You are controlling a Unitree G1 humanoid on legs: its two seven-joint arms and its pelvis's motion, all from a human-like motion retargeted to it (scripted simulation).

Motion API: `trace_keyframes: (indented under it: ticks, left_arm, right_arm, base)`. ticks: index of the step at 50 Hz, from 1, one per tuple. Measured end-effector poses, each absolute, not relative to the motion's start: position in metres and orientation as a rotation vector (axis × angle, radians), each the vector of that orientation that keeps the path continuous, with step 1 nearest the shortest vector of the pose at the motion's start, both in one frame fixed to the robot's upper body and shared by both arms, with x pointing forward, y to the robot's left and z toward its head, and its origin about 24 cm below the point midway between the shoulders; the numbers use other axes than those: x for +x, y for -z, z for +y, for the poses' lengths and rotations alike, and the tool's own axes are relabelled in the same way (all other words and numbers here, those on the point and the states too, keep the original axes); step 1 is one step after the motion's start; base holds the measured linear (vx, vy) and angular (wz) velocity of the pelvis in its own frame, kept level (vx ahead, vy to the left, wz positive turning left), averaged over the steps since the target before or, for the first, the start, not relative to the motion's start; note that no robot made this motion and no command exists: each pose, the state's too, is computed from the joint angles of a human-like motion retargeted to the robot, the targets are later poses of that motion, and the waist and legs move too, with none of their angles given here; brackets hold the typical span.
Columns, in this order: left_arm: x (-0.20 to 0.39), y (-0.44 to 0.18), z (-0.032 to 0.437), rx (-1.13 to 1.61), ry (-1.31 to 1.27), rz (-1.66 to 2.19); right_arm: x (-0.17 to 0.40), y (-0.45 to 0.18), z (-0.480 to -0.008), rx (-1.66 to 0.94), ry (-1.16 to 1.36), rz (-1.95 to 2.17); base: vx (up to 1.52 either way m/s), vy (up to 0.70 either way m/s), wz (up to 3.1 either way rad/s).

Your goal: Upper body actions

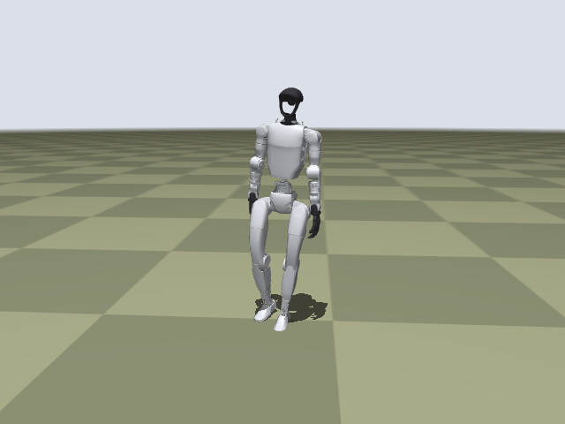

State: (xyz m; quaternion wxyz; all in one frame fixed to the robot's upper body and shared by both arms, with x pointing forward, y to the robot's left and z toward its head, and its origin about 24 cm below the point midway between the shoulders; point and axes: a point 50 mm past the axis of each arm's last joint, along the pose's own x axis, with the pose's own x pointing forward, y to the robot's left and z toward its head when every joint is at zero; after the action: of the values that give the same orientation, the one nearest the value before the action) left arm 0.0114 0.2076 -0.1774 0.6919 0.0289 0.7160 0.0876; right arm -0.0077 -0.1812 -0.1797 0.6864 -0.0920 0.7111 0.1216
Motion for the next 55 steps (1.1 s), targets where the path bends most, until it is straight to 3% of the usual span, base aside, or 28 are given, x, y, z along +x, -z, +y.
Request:
trace_keyframes:
  ticks: [17, 30, 38, 46, 55]
  left_arm:
    - [0.007, 0.179, 0.203, 0.033, -0.124, 1.594]
    - [0.052, 0.170, 0.234, 0.086, -0.137, 1.475]
    - [0.125, 0.155, 0.232, 0.196, 0.016, 1.364]
    - [0.205, 0.130, 0.191, 0.410, 0.250, 1.094]
    - [0.214, 0.127, 0.158, 0.430, 0.389, 0.984]
  right_arm:
    - [-0.008, 0.179, -0.192, -0.261, -0.226, 1.604]
    - [-0.030, 0.177, -0.194, -0.231, -0.200, 1.681]
    - [-0.033, 0.176, -0.195, -0.258, -0.218, 1.701]
    - [0.025, 0.178, -0.198, -0.383, -0.224, 1.522]
    - [0.135, 0.162, -0.163, -0.453, -0.398, 1.165]
  base:
    - [0.10, -0.11, 0.47]
    - [-0.11, 0.06, -0.13]
    - [-0.25, 0.06, -0.06]
    - [-0.55, 0.37, -1.54]
    - [-0.54, 0.96, -4.70]
